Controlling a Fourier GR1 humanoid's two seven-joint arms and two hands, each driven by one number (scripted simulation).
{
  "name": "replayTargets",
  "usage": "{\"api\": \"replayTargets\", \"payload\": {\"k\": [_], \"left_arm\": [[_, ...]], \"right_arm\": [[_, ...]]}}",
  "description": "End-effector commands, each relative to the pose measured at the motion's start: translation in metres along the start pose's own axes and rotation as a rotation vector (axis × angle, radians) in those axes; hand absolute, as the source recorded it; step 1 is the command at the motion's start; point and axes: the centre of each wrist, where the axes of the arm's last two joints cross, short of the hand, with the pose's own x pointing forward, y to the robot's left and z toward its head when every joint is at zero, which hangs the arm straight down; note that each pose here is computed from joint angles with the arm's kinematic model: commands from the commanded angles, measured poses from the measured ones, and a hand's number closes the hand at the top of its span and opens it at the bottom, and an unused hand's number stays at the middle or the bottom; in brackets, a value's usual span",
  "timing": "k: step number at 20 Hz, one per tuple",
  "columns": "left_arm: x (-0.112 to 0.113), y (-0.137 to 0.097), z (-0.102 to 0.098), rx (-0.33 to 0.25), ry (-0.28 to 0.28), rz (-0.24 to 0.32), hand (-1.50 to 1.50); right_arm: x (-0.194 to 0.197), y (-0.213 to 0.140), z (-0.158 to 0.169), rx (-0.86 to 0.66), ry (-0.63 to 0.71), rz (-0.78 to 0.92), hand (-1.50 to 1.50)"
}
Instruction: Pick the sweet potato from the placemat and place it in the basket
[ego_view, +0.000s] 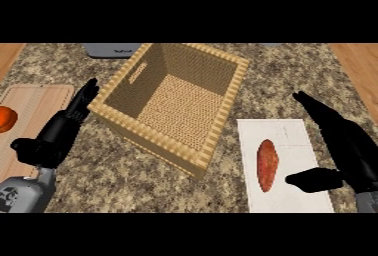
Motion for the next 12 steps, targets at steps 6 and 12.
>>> {"api": "replayTargets", "payload": {"k": [6,12], "left_arm": [[0.005,0.003,0.004,-0.016,-0.007,0.001,0.0],[0.008,-0.006,0.004,-0.008,-0.015,0.025,0.0]], "right_arm": [[0.033,-0.066,0.048,0.285,0.094,0.076,-1.5],[0.026,-0.09,0.076,0.257,0.13,0.042,-1.5]]}}
